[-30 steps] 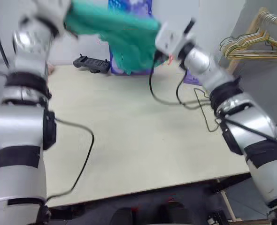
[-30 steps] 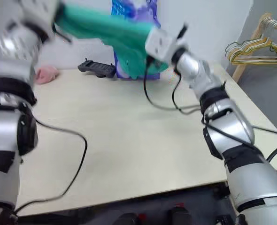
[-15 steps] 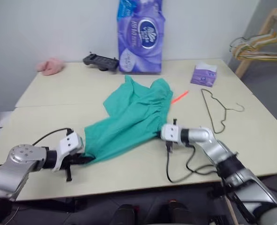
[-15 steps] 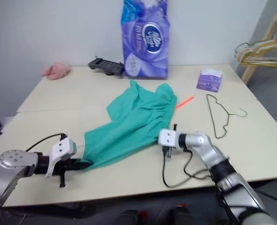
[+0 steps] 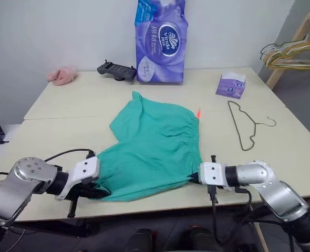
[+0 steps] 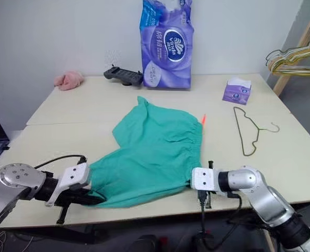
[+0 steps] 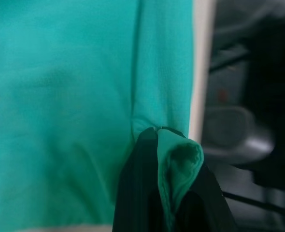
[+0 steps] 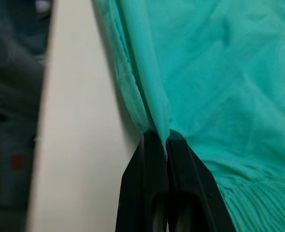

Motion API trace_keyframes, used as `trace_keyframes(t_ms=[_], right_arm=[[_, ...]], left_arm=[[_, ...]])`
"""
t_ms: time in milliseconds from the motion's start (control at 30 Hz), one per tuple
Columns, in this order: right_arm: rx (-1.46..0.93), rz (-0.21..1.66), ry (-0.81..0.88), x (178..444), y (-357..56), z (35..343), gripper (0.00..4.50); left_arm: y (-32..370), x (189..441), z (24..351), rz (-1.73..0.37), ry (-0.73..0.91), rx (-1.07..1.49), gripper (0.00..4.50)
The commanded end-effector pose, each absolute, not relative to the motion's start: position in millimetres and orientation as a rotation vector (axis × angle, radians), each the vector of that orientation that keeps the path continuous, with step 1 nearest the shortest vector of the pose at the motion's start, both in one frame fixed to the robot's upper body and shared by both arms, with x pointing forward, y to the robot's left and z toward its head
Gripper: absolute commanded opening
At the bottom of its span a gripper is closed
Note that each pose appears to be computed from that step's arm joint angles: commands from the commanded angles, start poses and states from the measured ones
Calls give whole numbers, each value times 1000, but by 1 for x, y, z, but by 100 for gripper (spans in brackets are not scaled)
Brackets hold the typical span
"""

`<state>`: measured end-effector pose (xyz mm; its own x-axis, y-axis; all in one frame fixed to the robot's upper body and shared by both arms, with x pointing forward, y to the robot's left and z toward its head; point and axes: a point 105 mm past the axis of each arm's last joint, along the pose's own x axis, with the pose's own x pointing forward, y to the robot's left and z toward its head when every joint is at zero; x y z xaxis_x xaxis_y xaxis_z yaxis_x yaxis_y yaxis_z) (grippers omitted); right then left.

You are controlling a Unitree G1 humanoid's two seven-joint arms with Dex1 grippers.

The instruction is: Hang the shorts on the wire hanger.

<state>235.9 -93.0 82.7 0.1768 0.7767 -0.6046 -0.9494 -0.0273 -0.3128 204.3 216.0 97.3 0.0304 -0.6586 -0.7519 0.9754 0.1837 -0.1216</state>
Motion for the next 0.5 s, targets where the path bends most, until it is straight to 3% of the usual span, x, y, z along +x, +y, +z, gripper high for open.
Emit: trace_keyframes(t_ms=[33,100,133,200,300,400,500], right_arm=[[-766,1372,224,285,-91,120,0],[-802,1136,139,368,-94,156,0],[-856,941,62,414,-99,186,0],[-956,594,-106,465,-108,257,0],[-1071,273,-309,478,-116,334,0],[-1105,-16,-579,456,-118,430,0],[-1104,-68,-705,441,-109,462,0]], left_arm=[[211,245,128,-1397,695,552,1],[211,336,156,-1155,475,688,1],[213,392,184,-910,318,776,1],[222,455,255,-452,84,897,1],[238,467,335,-88,-110,955,1],[264,434,448,306,-385,976,1],[272,401,505,478,-533,1021,1]])
